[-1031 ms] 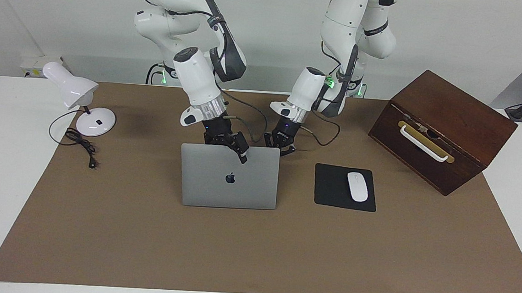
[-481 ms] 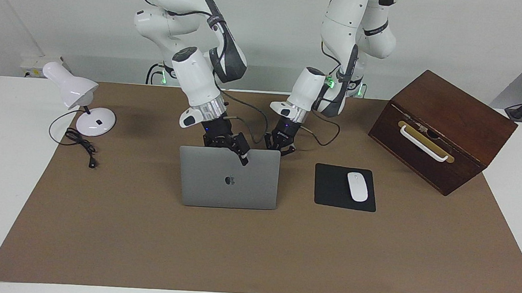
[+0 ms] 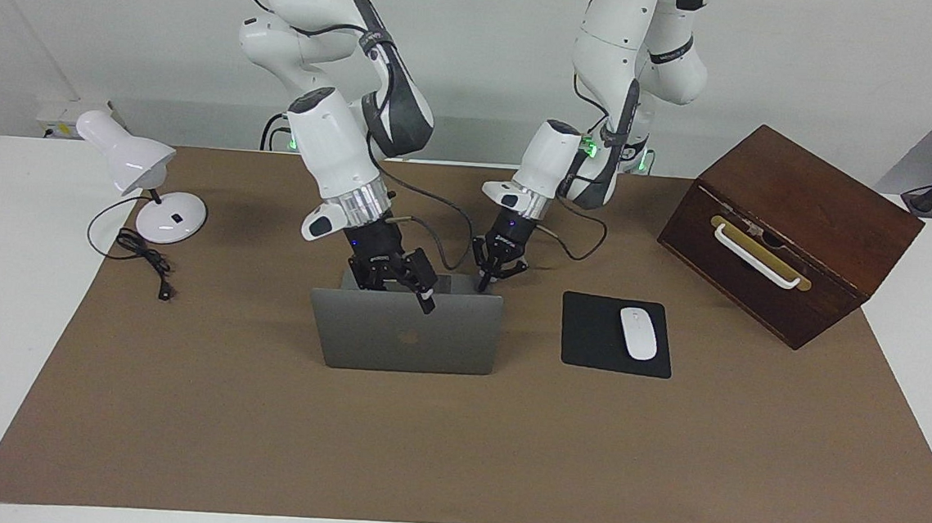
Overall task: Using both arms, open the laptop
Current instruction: 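Lift the laptop lid edge upward with the right gripper, then push the lid farther open with the right gripper, away from the robot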
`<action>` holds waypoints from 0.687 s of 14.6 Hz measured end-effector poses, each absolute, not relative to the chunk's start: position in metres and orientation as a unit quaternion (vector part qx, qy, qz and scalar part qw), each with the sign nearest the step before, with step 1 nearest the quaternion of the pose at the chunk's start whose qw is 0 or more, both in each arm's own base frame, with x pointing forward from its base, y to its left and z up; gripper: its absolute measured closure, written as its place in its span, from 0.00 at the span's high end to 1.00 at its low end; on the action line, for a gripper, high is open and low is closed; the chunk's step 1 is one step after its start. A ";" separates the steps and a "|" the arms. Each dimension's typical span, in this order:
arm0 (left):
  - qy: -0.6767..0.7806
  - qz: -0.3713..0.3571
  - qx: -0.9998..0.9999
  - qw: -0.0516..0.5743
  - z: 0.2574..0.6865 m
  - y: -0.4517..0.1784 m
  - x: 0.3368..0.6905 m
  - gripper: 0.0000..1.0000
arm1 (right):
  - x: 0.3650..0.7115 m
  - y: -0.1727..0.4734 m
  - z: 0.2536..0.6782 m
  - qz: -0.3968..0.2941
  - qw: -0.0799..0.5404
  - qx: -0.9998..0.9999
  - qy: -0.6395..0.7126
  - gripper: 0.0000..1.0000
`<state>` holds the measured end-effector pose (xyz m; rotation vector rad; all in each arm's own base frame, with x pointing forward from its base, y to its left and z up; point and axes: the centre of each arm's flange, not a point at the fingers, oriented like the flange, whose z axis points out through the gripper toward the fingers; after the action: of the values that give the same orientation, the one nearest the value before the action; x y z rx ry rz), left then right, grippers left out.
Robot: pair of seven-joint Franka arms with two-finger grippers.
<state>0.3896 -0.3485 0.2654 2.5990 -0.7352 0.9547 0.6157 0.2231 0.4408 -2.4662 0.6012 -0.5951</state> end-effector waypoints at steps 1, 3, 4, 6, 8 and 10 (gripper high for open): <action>-0.254 0.330 0.899 0.138 0.265 -0.349 0.390 0.01 | 0.622 0.221 0.447 -0.227 0.268 -0.909 0.224 1.00; -0.254 0.330 0.899 0.138 0.265 -0.348 0.390 0.01 | 0.636 0.215 0.459 -0.240 0.276 -0.902 0.229 1.00; -0.254 0.330 0.899 0.138 0.265 -0.348 0.390 0.01 | 0.641 0.214 0.463 -0.245 0.279 -0.900 0.230 1.00; -0.254 0.330 0.899 0.138 0.265 -0.348 0.390 0.01 | 0.650 0.210 0.468 -0.251 0.282 -0.896 0.234 1.00; -0.254 0.330 0.899 0.138 0.265 -0.348 0.390 0.01 | 0.655 0.206 0.470 -0.254 0.284 -0.894 0.236 1.00; -0.254 0.330 0.898 0.138 0.265 -0.348 0.390 0.01 | 0.657 0.204 0.472 -0.257 0.285 -0.892 0.237 1.00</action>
<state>0.3896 -0.3485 0.2653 2.5988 -0.7352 0.9552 0.6572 0.2044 0.4724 -2.3865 0.6342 -0.6875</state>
